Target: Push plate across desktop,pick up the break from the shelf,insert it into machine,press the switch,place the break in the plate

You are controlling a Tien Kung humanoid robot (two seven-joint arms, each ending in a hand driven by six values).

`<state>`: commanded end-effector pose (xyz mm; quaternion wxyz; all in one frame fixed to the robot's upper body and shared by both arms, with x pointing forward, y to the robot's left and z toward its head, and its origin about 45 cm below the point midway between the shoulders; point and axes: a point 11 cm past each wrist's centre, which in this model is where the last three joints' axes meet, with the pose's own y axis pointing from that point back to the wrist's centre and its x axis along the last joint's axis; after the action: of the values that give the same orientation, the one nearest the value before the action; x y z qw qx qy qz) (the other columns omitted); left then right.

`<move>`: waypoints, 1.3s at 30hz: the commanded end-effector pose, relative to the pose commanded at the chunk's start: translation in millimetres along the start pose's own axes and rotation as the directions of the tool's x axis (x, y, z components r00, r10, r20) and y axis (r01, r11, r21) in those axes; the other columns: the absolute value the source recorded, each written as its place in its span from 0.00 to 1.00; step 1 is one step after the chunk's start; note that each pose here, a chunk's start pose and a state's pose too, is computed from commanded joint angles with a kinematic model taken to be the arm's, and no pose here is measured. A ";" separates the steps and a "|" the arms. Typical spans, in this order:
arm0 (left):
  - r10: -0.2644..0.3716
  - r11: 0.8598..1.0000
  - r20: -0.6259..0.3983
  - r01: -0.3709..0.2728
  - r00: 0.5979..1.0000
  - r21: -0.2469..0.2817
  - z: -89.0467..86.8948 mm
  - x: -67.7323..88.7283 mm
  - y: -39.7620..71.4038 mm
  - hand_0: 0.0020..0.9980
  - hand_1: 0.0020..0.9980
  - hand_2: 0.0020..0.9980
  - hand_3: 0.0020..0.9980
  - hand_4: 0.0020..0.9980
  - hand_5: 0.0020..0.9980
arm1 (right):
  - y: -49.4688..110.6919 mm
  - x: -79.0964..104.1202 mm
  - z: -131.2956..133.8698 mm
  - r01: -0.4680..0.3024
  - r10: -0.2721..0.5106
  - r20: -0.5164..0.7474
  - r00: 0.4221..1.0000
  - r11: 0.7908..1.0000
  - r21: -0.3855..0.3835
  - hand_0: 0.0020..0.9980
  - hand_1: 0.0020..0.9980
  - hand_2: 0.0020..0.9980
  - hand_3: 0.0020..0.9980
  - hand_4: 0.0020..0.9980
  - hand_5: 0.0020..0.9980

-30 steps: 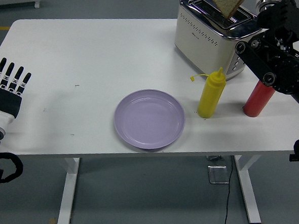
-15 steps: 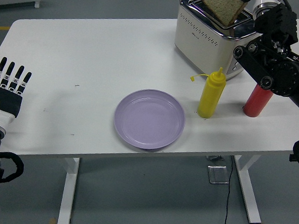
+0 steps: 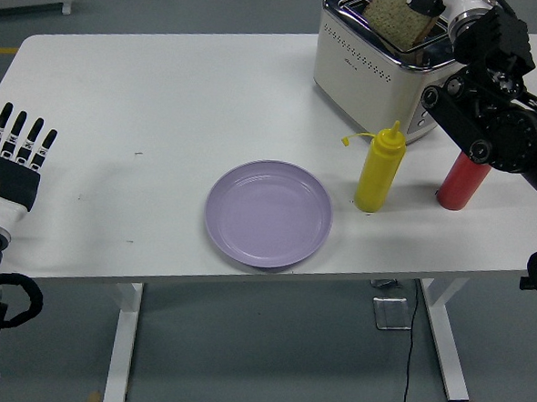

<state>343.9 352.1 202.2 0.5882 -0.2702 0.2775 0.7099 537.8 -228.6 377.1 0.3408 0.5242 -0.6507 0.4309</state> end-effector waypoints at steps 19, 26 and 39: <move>0.002 1.000 -0.001 -0.002 1.000 0.001 -1.1 0.7 0.9 0.82 0.88 0.95 0.84 0.61 1.00 | 0.5 27.4 -0.2 -0.109 0.103 0.106 0.989 0.992 0.056 0.78 0.78 0.83 0.87 0.75 0.37; 0.002 1.000 0.003 -0.002 1.000 -0.007 2.1 1.5 1.2 0.82 0.88 0.95 0.84 0.61 1.00 | 3.3 77.2 13.2 -0.191 0.158 0.298 0.941 0.978 0.087 0.79 0.78 0.79 0.80 0.57 0.35; 0.004 1.000 0.012 -0.004 1.000 -0.026 11.4 3.1 0.6 0.82 0.88 0.95 0.84 0.61 1.00 | 24.8 148.3 106.0 -0.234 0.173 0.435 0.883 0.968 0.091 0.61 0.63 0.75 0.68 0.19 0.20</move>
<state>342.2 362.2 208.1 0.5848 -0.2731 0.2651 0.7164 482.0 -381.6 462.8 0.1061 0.5567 -0.7285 0.3849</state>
